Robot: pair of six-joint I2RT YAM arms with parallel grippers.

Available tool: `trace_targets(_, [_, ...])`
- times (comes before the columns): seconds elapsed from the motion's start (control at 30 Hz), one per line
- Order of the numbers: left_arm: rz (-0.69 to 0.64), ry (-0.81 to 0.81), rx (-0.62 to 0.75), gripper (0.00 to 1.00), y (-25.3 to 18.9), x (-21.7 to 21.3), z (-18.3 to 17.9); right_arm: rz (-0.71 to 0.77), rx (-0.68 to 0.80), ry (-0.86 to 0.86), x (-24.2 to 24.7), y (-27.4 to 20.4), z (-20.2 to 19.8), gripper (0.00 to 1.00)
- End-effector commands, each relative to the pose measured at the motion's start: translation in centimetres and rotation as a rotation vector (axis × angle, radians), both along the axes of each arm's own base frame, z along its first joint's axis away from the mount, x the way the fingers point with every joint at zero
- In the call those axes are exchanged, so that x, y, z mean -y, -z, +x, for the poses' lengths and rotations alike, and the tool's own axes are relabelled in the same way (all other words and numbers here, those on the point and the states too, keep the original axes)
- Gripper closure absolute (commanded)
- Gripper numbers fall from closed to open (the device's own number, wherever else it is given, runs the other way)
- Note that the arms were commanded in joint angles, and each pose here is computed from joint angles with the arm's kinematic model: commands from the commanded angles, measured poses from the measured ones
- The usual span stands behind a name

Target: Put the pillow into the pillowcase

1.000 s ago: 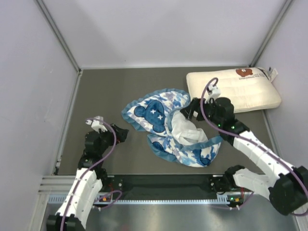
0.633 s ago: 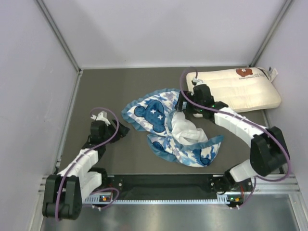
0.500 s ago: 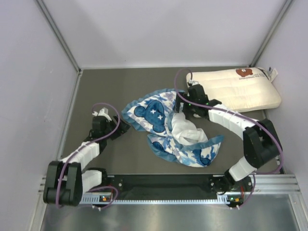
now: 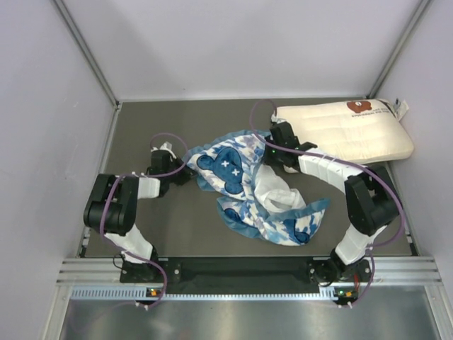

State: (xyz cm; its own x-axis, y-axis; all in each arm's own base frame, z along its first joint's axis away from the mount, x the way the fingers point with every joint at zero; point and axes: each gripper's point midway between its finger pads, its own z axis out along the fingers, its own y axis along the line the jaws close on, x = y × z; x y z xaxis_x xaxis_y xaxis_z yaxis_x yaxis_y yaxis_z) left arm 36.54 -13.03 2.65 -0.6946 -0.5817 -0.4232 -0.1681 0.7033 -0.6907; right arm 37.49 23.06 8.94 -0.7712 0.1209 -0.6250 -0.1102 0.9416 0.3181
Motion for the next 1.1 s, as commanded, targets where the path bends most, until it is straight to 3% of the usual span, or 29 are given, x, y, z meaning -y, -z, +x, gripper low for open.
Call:
trace_targets(0.0, [0.003, -0.027, 0.07, 1.0, -1.4, -0.4, 3.7, 0.065, 0.123, -0.05, -2.5, -4.0, 2.5, 0.96])
trace_targets(0.03, [0.006, -0.033, 0.085, 1.0, -2.0, -0.8, 4.5, 0.061, 0.135, -0.063, -2.6, -4.3, 2.7, 1.0])
trace_targets(0.13, [-0.001, -0.109, 0.122, 1.0, -4.0, -4.2, 5.8, 0.085, 0.192, -0.112, -3.7, -6.7, 4.0, 1.0])
trace_targets(0.23, [-0.033, -0.233, 0.143, 1.0, -6.3, -10.7, 7.0, 0.155, 0.272, -0.172, -5.8, -10.5, 6.6, 1.0])
trace_targets(0.37, [-0.006, -0.341, 0.181, 1.0, -9.4, -15.4, 7.2, 0.283, 0.412, -0.314, -9.5, -15.9, 9.6, 1.0])
trace_targets(0.5, [0.048, -0.383, 0.268, 1.0, -13.4, -16.4, 6.5, 0.454, 0.519, -0.421, -11.3, -21.8, 11.2, 1.0])
trace_targets(0.6, [0.032, -0.28, 0.308, 1.0, -15.0, -13.8, 6.2, 0.518, 0.539, -0.44, -11.1, -24.4, 12.3, 1.0])
trace_targets(0.63, [0.032, -0.212, 0.325, 0.88, -15.8, -11.5, 6.2, 0.525, 0.548, -0.446, -11.1, -24.9, 12.4, 0.99])
trace_targets(0.67, [0.038, -0.168, 0.329, 0.77, -16.1, -10.0, 6.1, 0.524, 0.549, -0.449, -11.1, -24.9, 12.3, 0.89])
trace_targets(0.7, [0.075, -0.14, 0.304, 0.65, -15.6, -8.9, 5.6, 0.522, 0.547, -0.449, -11.1, -24.8, 12.3, 0.68])
trace_targets(0.73, [0.094, -0.082, 0.319, 0.59, -16.3, -5.8, 5.0, 0.51, 0.519, -0.432, -10.8, -23.8, 12.3, 0.2])
trace_targets(0.77, [0.107, -0.047, 0.331, 0.42, -16.5, -4.2, 4.5, 0.496, 0.501, -0.392, -10.2, -23.3, 12.7, 0.11])
trace_targets(0.87, [0.114, -0.014, 0.384, 0.01, -17.4, -1.7, 2.5, 0.493, 0.438, -0.393, -8.3, -21.6, 11.6, 0.06])
trace_targets(1.07, [0.02, -0.239, 0.544, 0.01, -19.0, -4.8, -0.6, 0.386, 0.37, -0.299, -0.8, -18.2, 4.9, 0.07])
